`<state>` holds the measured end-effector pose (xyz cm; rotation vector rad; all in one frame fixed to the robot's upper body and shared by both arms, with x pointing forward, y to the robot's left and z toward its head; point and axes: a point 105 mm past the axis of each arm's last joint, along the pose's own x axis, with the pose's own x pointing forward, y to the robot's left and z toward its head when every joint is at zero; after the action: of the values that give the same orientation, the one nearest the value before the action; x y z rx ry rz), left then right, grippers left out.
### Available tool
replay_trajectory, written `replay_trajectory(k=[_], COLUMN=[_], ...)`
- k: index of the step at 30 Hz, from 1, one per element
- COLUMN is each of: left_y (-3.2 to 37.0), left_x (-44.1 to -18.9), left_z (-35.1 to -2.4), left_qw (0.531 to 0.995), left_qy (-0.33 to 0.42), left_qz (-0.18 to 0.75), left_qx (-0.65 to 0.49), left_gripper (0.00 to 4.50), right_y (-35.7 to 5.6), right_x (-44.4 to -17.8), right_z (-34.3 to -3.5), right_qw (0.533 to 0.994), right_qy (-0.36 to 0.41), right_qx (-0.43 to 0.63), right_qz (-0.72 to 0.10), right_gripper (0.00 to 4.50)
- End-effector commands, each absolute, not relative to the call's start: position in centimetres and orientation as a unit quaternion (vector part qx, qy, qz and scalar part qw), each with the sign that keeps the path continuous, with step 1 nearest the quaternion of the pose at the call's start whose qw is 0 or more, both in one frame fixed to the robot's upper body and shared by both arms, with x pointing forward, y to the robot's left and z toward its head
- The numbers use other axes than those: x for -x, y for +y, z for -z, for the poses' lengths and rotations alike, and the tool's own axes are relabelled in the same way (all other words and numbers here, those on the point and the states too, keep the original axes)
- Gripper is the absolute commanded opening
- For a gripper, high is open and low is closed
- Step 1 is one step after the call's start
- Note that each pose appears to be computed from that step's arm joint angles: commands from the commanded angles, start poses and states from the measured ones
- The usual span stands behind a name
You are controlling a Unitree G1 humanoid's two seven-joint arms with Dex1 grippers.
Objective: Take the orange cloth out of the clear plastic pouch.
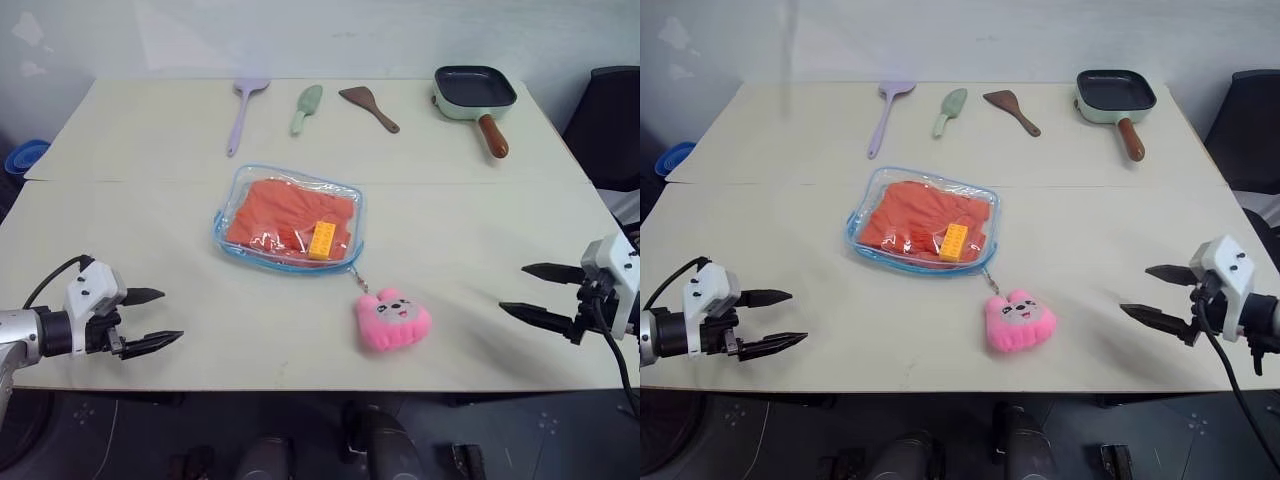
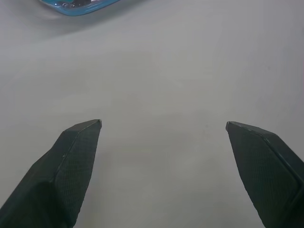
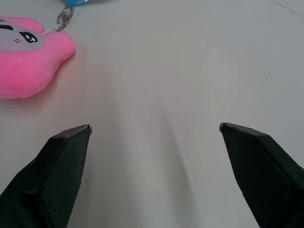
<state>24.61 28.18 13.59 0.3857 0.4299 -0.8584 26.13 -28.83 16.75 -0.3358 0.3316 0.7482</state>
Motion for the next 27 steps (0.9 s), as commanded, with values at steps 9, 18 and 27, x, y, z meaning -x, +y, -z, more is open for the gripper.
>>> replay_trajectory(k=[9, 18, 27], left_y=[27.9, 26.8, 21.9], left_x=[-25.1, -25.0, -25.8], left_z=[-13.7, -13.6, -15.6], left_qw=[0.872, 0.876, 0.891], left_qy=[0.192, 0.188, 0.115], left_qz=[0.406, 0.410, 0.428], left_qx=[-0.196, -0.170, -0.100], left_gripper=[4.47, 4.47, 4.47], right_y=[-28.6, -28.2, -24.7], right_x=[-26.2, -26.2, -25.6], right_z=[-18.2, -18.0, -18.1], right_qw=[0.904, 0.904, 0.910], right_qy=[0.136, 0.133, 0.105], right_qx=[0.199, 0.202, 0.159], right_qz=[-0.354, -0.352, -0.368], right_gripper=[4.50, 4.50, 4.50])
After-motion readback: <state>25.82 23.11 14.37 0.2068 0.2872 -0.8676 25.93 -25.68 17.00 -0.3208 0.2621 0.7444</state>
